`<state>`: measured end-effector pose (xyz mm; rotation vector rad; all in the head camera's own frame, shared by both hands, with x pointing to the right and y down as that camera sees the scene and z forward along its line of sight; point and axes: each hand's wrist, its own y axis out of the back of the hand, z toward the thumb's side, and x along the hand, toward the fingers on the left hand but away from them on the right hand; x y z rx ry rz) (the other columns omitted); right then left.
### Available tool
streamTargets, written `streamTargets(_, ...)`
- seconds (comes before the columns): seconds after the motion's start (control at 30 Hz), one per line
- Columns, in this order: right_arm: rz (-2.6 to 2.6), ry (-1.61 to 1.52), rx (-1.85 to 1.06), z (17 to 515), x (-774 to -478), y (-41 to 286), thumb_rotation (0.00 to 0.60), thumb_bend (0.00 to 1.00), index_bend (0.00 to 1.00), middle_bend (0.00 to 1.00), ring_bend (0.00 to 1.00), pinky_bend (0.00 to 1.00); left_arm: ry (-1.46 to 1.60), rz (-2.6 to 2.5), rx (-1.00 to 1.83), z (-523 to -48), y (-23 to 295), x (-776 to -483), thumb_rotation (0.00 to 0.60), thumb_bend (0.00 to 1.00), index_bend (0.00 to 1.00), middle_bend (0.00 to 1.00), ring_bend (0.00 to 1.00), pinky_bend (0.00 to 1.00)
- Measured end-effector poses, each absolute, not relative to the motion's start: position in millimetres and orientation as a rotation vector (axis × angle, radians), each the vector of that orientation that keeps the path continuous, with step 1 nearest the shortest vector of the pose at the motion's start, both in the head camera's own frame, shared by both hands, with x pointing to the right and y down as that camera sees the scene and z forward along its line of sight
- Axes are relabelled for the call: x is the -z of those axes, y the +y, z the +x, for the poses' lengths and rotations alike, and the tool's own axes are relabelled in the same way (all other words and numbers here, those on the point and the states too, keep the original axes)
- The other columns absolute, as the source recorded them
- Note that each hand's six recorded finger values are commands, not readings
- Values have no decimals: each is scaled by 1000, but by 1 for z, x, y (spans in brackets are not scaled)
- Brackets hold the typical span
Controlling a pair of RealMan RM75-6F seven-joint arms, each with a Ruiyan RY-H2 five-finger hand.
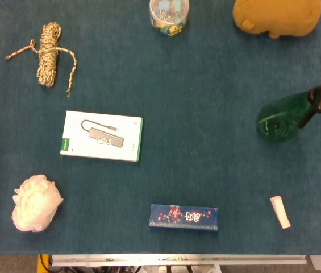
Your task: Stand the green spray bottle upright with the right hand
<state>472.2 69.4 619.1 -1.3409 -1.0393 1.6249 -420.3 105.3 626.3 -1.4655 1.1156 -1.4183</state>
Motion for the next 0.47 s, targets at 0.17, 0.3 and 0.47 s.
streamTargets(0.17,-1257,-938,-1729,485,-626,74,600,68,164,228,96,325,1129,-1463,1387,-419,106,-624,600,398,519,542,345,494)
streamTargets(0.3,-1270,-891,-1763,488,-635,77,600,73,164,232,96,324,1127,-1460,1394,-420,106,-624,600,399,519,542,345,494)
streamTargets(0.47,-1320,-893,-1758,488,-638,77,600,72,165,234,96,324,1127,-1458,1390,-418,104,-624,600,398,519,542,345,494)
